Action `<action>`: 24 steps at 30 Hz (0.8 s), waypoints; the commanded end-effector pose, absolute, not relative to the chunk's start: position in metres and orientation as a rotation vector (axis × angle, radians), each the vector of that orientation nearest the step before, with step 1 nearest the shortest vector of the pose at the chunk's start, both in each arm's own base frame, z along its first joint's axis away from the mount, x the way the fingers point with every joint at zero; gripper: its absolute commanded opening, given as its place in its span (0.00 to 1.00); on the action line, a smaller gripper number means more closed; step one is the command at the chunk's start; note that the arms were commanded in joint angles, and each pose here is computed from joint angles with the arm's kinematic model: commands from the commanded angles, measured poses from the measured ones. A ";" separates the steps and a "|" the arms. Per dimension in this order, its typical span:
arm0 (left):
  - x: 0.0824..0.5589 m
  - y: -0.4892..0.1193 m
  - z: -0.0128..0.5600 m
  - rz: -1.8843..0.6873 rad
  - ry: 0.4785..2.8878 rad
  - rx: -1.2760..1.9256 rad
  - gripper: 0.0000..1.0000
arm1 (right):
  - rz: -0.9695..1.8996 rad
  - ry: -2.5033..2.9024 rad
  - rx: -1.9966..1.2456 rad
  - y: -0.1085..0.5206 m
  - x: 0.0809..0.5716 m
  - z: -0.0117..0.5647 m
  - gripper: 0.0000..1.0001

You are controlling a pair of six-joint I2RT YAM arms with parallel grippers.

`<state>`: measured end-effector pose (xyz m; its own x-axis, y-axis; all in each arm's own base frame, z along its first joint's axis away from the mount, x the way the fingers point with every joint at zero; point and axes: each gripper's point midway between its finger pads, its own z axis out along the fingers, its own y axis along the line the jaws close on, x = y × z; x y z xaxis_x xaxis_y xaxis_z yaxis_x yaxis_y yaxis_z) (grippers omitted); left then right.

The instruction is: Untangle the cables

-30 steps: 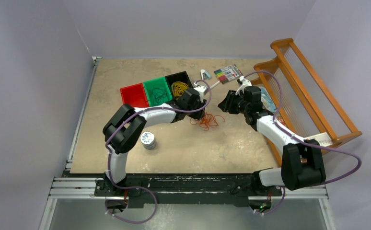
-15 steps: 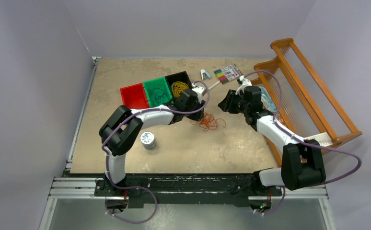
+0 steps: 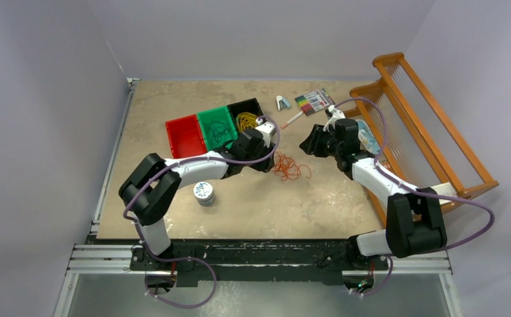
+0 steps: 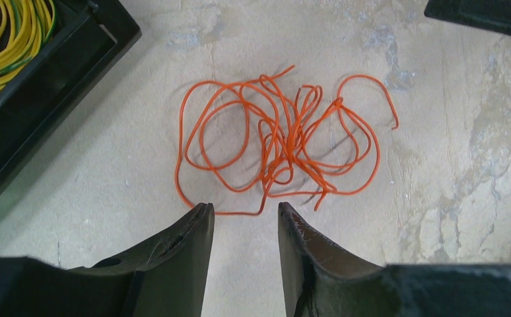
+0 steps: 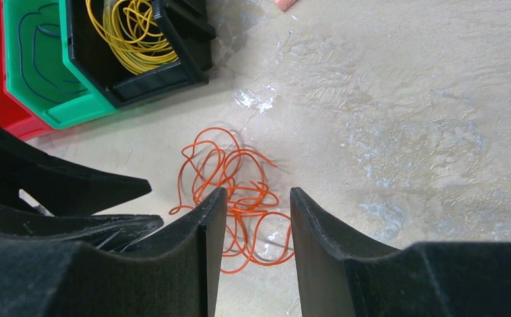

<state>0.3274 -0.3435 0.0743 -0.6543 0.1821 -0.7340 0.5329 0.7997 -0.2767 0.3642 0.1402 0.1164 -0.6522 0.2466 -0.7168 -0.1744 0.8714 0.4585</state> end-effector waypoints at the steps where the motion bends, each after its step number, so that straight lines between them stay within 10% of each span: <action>1: 0.328 -0.345 0.105 -0.677 2.147 0.536 0.41 | 0.661 2.119 0.010 0.145 0.374 0.138 0.43; 24: 0.336 -0.356 0.080 -0.662 2.078 0.659 0.42 | 0.654 2.120 0.006 0.145 0.375 0.140 0.43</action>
<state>0.3159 -0.3462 0.0682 -0.5875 0.2252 -0.7773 0.6313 0.7285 -0.2661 0.3630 0.1424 0.1169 -0.6564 0.2435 -0.7140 -0.1845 0.8659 0.4649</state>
